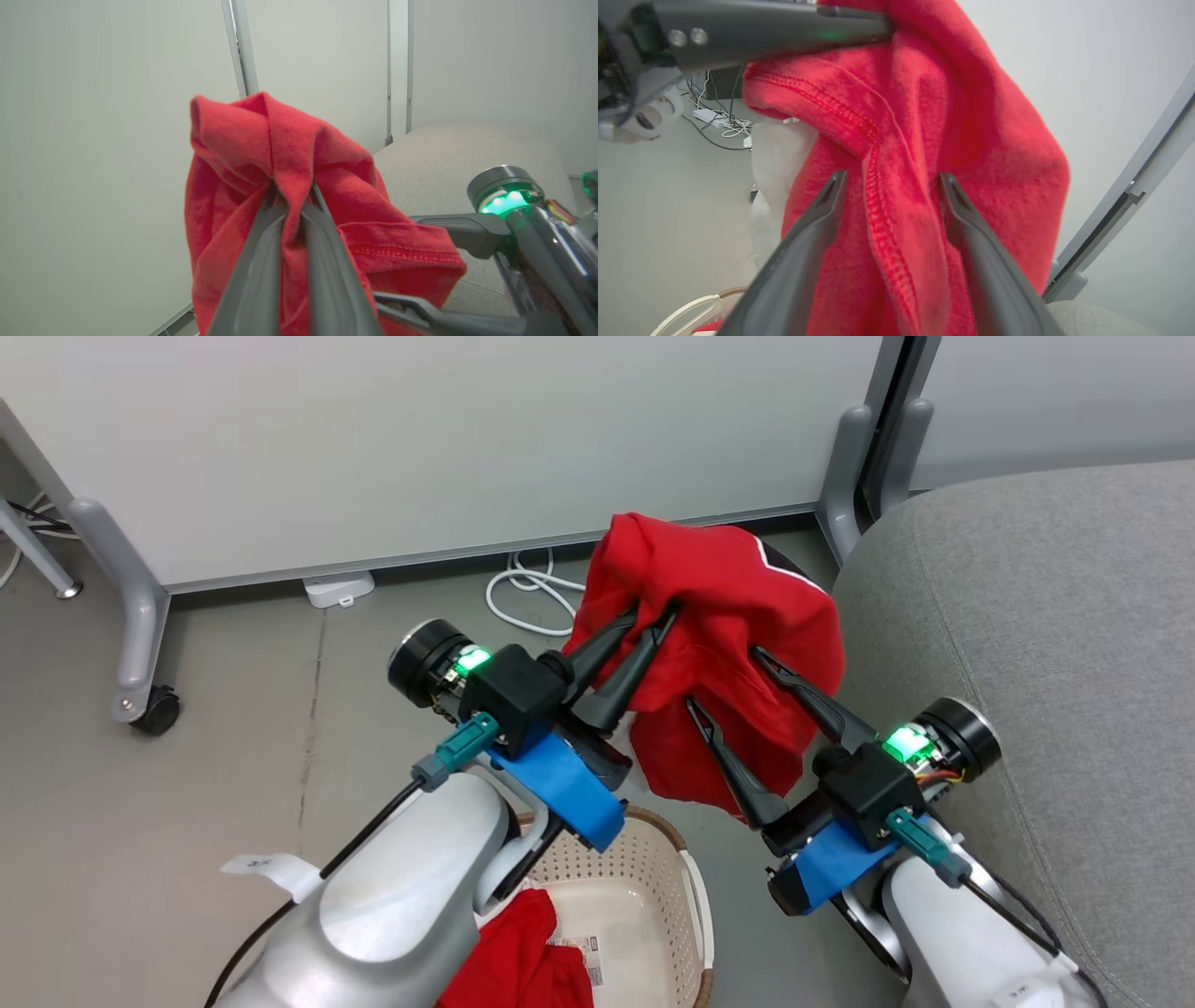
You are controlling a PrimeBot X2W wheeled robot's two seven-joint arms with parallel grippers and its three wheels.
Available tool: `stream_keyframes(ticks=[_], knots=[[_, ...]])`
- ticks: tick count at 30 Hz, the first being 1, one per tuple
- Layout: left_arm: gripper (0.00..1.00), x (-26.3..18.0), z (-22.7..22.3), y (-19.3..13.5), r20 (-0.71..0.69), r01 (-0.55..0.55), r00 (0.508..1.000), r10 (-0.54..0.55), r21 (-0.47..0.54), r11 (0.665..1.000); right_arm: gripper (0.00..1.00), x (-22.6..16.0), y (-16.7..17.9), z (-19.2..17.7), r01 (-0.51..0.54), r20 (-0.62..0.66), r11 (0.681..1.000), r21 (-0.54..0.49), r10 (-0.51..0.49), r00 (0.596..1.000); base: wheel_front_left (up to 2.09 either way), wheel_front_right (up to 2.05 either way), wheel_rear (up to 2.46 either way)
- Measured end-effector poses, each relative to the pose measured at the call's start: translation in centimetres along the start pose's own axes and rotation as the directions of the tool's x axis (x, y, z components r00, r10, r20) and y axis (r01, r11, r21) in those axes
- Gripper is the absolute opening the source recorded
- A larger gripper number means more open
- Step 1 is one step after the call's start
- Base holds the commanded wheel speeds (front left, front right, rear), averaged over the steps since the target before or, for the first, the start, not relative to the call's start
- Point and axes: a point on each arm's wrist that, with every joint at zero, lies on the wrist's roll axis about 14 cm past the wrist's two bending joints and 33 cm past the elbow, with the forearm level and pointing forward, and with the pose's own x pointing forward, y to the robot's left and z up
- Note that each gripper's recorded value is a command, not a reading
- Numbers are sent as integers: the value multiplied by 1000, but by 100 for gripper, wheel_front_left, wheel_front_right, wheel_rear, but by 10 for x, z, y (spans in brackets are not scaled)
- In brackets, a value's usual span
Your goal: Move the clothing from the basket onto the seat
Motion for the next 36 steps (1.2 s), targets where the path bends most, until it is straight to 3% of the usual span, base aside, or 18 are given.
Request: stream_keyframes(ticks=[6, 13, 14, 15, 16, 32, 33, 34, 35, 36], knots=[[0, 2, 0, -12, 2, 28, 1000, -28, -11, 1000, 100, 12, 4, 2, -36, -1, 998, -55, 36, 999, 0, 0, 0], [0, 5, 1, -21, 6, 51, 999, -51, -25, 998, 100, 22, 7, 0, -39, -7, 998, -40, 39, 999, 0, 0, 0], [0, 5, 1, -22, 8, 53, 999, -53, -25, 998, 49, 23, 7, -1, -37, -9, 999, -30, 37, 999, 0, 0, 0], [0, 5, 2, -22, 9, 54, 998, -54, -25, 998, 9, 23, 8, -1, -35, -10, 999, -19, 35, 999, 0, 0, 0], [0, 5, 2, -22, 10, 54, 998, -54, -25, 998, 0, 24, 9, -1, -35, -8, 999, -15, 35, 999, 0, 0, 0], [0, 6, 4, -14, 14, 38, 999, -38, -15, 999, 0, 24, 9, 0, -23, -3, 999, 35, 23, 1000, 0, 0, 0], [18, 6, 5, -12, 15, 33, 999, -33, -14, 999, 0, 24, 9, 0, -23, -2, 999, 38, 23, 1000, 0, 0, 0], [70, 6, 5, -11, 16, 28, 999, -28, -11, 1000, 0, 24, 9, 0, -22, -1, 999, 42, 22, 1000, 0, 0, 0], [100, 6, 5, -9, 16, 24, 1000, -24, -9, 1000, 0, 24, 9, 0, -21, -1, 999, 43, 21, 1000, 0, 0, 0], [100, 6, 5, -9, 17, 22, 1000, -22, -7, 1000, 0, 24, 9, 0, -21, 0, 999, 44, 21, 1000, 0, 0, 0]])
